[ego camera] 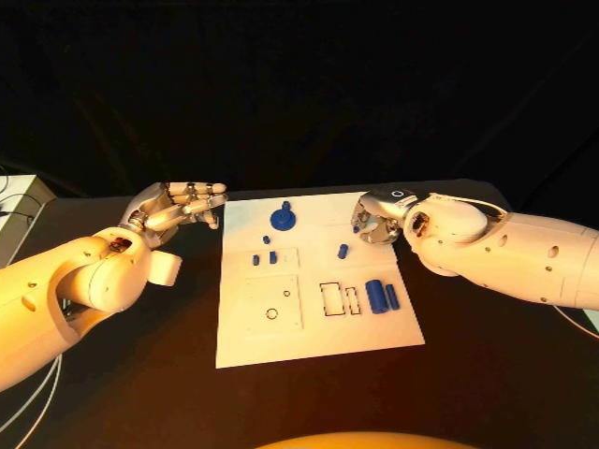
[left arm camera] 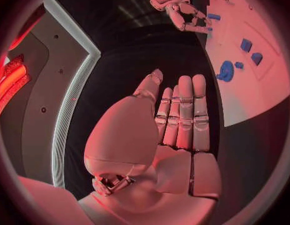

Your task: Assemble the parts on the task board

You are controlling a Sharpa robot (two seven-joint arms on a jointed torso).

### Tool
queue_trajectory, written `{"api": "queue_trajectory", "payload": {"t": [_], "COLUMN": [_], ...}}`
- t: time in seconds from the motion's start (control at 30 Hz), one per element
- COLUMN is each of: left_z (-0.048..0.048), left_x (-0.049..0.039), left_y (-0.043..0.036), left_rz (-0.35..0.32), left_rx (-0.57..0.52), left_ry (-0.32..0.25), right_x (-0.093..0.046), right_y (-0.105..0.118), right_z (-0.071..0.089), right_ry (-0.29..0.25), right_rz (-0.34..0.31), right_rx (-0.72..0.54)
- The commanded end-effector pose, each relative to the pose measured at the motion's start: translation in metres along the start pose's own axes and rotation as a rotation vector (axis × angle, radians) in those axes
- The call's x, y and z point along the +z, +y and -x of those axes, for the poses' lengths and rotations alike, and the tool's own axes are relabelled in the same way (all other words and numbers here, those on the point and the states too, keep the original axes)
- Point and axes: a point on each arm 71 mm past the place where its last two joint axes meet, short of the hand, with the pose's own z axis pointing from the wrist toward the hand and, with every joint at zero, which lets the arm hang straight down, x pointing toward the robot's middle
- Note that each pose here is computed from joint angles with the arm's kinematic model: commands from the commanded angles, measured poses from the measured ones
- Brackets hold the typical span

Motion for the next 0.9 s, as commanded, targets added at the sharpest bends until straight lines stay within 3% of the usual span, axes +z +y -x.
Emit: {"api": "queue_trajectory", "payload": {"t": [0.03,0.9], "left_z": [-0.0032,-0.002], "left_x": [0.0001,0.0], "left_y": [-0.0005,0.0006], "left_rz": [-0.007,0.004], "left_rx": [-0.011,-0.004], "left_ry": [0.027,0.023], "right_x": [0.001,0.0081], "right_y": [0.0004,0.0083], "right_z": [-0.0035,-0.0085], "right_ry": [0.02,-0.01], "right_rz": [-0.001,0.024], "right_rx": [-0.019,-0.003]}}
